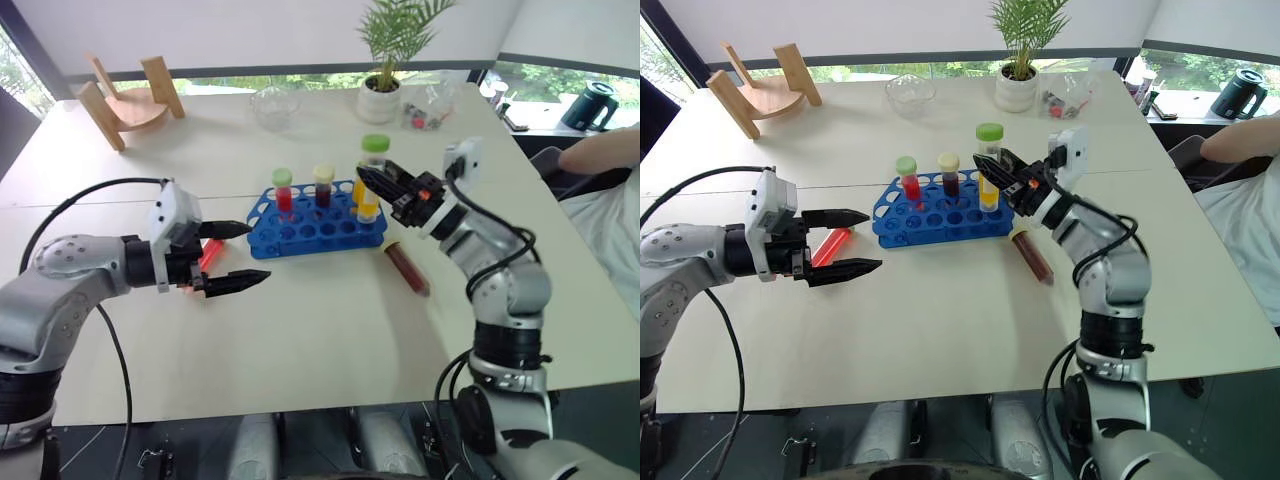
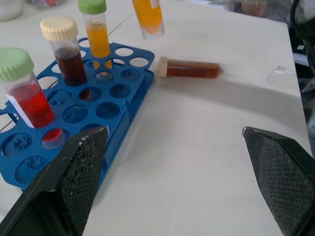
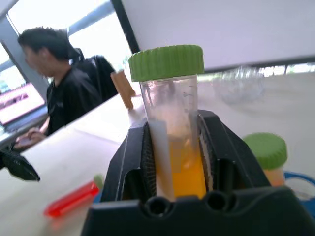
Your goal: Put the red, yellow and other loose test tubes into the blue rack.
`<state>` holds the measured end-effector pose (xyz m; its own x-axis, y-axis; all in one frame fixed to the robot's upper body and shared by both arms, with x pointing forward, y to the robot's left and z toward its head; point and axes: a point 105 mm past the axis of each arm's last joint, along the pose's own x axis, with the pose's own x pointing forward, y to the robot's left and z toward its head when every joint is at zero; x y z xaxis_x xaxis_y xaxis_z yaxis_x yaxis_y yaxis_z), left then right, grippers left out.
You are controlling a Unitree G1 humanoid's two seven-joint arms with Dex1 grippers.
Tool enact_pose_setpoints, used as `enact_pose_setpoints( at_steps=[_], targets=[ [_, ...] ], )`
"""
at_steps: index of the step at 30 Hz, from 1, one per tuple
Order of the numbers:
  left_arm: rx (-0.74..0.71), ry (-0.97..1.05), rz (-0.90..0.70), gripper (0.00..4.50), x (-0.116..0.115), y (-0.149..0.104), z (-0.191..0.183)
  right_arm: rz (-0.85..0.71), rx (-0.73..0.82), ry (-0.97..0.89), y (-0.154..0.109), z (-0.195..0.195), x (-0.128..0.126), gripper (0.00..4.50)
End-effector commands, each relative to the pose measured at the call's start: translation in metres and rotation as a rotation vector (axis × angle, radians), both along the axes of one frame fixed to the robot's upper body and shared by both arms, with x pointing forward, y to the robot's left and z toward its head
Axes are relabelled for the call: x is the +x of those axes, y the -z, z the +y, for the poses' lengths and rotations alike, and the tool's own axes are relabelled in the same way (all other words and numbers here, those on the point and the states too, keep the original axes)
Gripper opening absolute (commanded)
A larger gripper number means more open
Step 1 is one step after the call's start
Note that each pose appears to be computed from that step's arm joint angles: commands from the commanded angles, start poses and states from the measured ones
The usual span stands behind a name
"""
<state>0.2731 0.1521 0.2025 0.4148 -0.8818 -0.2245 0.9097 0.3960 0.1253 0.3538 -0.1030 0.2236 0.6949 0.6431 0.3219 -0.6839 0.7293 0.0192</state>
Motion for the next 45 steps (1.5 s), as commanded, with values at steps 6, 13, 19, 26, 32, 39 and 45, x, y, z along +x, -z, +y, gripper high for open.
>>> enact_pose_setpoints(
  at_steps=[6, 13, 19, 26, 32, 39, 45],
  targets=[
    [0.003, 0.032, -0.039, 4.5, 0.0, -0.009, -0.009, -0.09, -0.008, 0.107, 0.022, 0.003, 0.017, 0.78],
    [0.006, 0.028, -0.033, 4.5, -0.004, -0.007, -0.008, -0.072, -0.02, 0.113, 0.036, 0.005, 0.024, 0.78],
    [0.009, 0.019, -0.027, 4.5, -0.005, -0.006, -0.006, -0.061, -0.034, 0.1, 0.044, 0.009, 0.024, 0.78],
    [0.009, 0.015, -0.029, 4.5, -0.005, -0.006, -0.006, -0.066, -0.048, 0.084, 0.047, 0.018, 0.026, 0.78],
    [0.009, 0.012, -0.032, 4.5, -0.005, -0.006, -0.006, -0.038, -0.089, 0.099, 0.066, 0.017, 0.028, 0.78],
    [0.003, 0.017, -0.035, 4.5, -0.004, -0.006, -0.009, -0.03, -0.133, 0.111, 0.078, 0.014, 0.026, 2.23],
    [-0.005, 0.018, -0.035, 4.5, -0.004, -0.004, -0.011, 0.011, -0.361, 0.13, 0.053, -0.006, 0.01, 4.46]
  ],
)
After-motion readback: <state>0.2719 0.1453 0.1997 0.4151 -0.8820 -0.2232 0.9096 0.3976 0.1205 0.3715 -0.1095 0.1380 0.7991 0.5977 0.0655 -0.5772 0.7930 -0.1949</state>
